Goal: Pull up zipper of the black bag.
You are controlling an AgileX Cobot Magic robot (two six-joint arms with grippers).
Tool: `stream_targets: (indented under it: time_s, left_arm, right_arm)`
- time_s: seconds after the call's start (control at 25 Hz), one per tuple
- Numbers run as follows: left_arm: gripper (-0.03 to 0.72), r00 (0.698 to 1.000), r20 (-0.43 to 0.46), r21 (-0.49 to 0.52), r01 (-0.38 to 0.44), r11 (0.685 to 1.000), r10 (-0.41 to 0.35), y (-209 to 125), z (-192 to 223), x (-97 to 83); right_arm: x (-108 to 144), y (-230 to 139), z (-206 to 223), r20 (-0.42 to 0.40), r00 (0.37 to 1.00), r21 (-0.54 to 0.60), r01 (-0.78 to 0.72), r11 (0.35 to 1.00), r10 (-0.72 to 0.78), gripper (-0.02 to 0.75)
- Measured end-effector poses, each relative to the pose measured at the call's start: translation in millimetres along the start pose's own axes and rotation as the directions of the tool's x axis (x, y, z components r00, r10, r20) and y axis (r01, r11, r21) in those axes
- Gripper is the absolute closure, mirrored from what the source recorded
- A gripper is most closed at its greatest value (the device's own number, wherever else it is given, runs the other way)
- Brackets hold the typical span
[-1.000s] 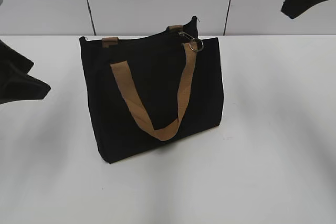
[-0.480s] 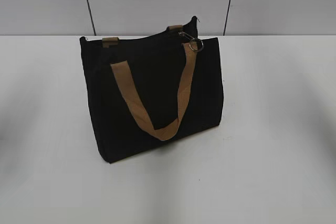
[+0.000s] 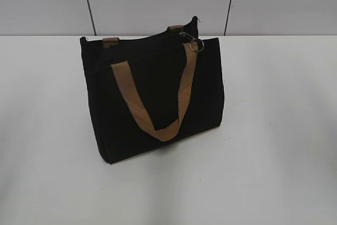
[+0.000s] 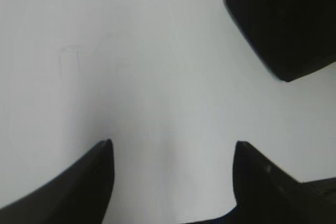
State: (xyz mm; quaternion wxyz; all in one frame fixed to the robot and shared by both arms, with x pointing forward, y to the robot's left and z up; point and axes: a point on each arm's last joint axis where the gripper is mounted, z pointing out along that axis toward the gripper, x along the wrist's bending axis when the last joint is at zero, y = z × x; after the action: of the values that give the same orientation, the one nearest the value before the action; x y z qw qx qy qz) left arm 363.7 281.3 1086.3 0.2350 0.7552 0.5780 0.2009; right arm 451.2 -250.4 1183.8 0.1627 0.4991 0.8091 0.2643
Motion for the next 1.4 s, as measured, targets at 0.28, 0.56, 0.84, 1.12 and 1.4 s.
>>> stream_targets:
  time_s: [0.28,0.56,0.84,1.12,1.4]
  left_arm:
    - [0.159,1.0,-0.006,-0.123,-0.008,0.992,0.007,-57,-31,-9.7]
    - [0.159,1.0,-0.013,-0.192,-0.016,0.981,0.014,-95,-39,-15.1]
    - [0.159,0.999,-0.035,-0.348,-0.025,0.937,0.014,-108,-46,-17.1]
    - [0.159,0.999,-0.043,-0.405,-0.03,0.914,0.014,-114,-51,-18.0]
    - [0.162,0.999,-0.052,-0.478,-0.038,0.878,0.015,-124,-58,-20.1]
  right_arm:
    - [23,-96,13,-0.023,0.999,0.101,-0.022,0.995,0.025,0.344]
    - [42,-172,20,-0.013,1.0,0.072,-0.027,0.997,0.028,0.344]
    - [56,-217,11,0.012,0.999,-0.039,-0.038,0.999,0.039,0.344]
    - [66,-243,-11,0.069,0.998,-0.236,0.01,0.972,0.007,0.344]
    - [69,-260,-22,0.129,0.991,-0.342,0.02,0.939,0.026,0.344]
